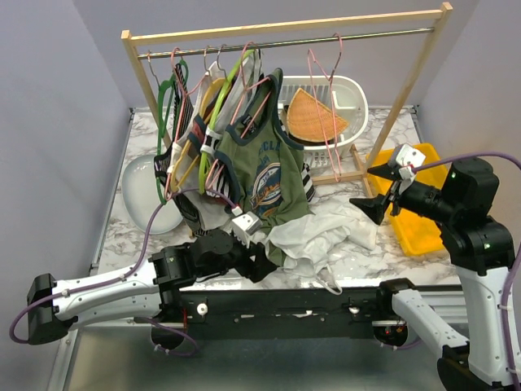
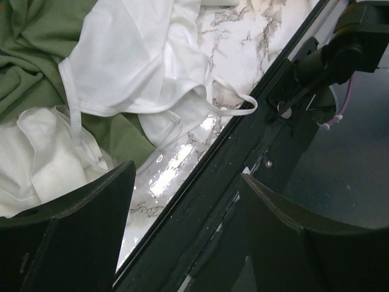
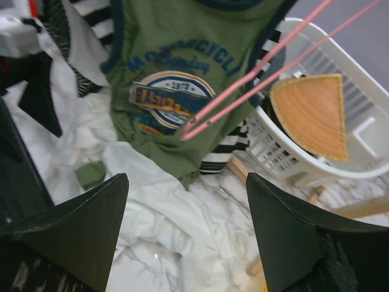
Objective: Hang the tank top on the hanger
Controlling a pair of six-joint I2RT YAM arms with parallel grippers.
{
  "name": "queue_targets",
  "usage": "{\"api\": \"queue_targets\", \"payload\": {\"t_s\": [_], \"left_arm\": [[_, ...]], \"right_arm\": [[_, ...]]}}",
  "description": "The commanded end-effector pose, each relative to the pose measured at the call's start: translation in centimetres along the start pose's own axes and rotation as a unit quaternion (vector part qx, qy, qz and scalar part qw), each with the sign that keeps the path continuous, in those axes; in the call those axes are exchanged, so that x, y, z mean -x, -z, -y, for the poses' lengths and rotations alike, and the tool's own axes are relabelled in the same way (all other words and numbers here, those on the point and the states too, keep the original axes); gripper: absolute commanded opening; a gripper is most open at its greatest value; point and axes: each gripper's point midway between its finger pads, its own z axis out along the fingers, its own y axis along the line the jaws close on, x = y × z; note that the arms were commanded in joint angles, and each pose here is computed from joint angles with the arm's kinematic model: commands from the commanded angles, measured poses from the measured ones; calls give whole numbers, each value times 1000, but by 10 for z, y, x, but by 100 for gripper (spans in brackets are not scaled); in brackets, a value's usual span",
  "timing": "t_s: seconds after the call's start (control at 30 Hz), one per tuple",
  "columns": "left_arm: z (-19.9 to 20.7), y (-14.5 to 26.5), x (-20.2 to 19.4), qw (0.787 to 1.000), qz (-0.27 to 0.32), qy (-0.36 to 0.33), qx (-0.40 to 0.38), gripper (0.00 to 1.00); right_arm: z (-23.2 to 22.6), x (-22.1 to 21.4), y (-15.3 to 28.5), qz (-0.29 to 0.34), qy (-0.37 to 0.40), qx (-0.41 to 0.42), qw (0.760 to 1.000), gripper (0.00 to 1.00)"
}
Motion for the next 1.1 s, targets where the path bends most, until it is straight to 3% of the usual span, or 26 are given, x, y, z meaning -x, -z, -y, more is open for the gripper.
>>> {"api": "queue_targets", "payload": {"t_s": [0.0, 0.03, 0.17, 0.3, 0.53, 0.6, 0.7, 0.8, 0.83, 0.93, 1.07], "left_arm": [[4, 0, -16, 999, -16, -1, -29, 79], [4, -1, -17, 999, -16, 1, -31, 79], [4, -1, -32, 998, -44, -7, -43, 79], [2, -3, -46, 996, -75, -19, -43, 80], [5, -6, -48, 996, -76, -16, -47, 84], [10, -6, -49, 995, -79, -18, -57, 84], [20, -6, -53, 993, -87, -36, -65, 84], [27, -6, -61, 991, -103, -61, -63, 84], [29, -6, -63, 990, -107, -66, -62, 84], [34, -8, -68, 988, -115, -83, -58, 84], [39, -9, -66, 987, -116, -93, -55, 84]], "right_arm": [[-29, 39, -8, 47, -138, 109, 983, 89], [-27, 47, -9, 55, -147, 114, 981, 100], [2, 78, -18, 75, -181, 81, 977, 100], [36, 81, -37, 64, -219, 29, 973, 100], [76, 53, -77, 7, -216, -53, 975, 100], [78, 44, -86, -11, -183, -70, 980, 100], [86, 27, -96, -38, -164, -106, 980, 94], [95, 18, -94, -49, -153, -136, 978, 74], [97, 18, -92, -49, -149, -144, 977, 59], [99, 15, -86, -50, -138, -159, 976, 32], [97, 19, -76, -40, -126, -166, 977, 12]]}}
